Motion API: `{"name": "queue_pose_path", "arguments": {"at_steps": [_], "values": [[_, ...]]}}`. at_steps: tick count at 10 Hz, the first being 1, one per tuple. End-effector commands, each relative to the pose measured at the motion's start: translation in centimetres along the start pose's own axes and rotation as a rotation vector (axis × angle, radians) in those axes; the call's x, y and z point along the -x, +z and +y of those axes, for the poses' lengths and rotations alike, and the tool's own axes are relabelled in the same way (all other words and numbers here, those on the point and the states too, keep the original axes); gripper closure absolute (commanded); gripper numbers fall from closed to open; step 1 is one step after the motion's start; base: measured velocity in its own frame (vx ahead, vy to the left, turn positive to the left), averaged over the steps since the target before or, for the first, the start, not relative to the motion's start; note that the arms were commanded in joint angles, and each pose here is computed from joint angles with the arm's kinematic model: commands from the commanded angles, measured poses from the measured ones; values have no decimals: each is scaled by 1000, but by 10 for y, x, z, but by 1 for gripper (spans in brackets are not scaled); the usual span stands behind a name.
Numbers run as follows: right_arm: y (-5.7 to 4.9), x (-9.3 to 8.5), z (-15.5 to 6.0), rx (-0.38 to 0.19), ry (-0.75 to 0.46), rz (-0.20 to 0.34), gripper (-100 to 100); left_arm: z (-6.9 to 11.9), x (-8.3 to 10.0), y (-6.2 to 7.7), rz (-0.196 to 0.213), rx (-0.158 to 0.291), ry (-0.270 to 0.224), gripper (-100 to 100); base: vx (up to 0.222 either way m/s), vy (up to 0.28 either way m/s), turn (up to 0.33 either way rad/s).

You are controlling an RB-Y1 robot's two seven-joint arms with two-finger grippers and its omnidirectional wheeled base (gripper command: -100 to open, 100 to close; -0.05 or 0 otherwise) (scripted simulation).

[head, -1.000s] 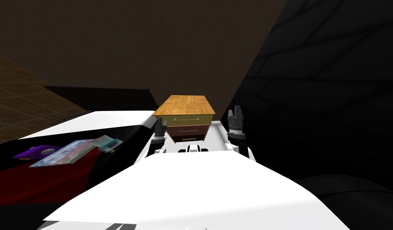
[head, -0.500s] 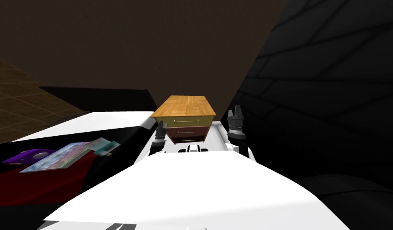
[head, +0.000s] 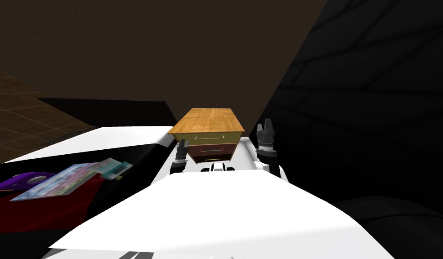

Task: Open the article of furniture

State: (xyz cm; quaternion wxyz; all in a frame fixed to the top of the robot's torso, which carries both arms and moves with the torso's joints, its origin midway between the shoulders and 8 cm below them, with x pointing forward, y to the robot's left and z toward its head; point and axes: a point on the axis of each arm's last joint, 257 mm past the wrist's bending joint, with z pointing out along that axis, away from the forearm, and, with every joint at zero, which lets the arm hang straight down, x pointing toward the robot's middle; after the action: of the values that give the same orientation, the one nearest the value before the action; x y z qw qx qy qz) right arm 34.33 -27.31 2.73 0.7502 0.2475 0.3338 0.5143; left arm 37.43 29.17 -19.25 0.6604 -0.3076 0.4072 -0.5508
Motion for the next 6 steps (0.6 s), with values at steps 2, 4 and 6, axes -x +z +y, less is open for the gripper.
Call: {"name": "queue_pose_path", "arguments": {"at_steps": [2,4,6], "values": [[0,0,0,0,0,0,0,12,-3,-15,8,0,9,-100,44,2,-8],[0,0,0,0,0,0,0,20,-5,-24,9,11,10,-100,44,7,-3],[0,0,0,0,0,0,0,24,-6,-30,10,14,10,-100,42,2,-5]]}}
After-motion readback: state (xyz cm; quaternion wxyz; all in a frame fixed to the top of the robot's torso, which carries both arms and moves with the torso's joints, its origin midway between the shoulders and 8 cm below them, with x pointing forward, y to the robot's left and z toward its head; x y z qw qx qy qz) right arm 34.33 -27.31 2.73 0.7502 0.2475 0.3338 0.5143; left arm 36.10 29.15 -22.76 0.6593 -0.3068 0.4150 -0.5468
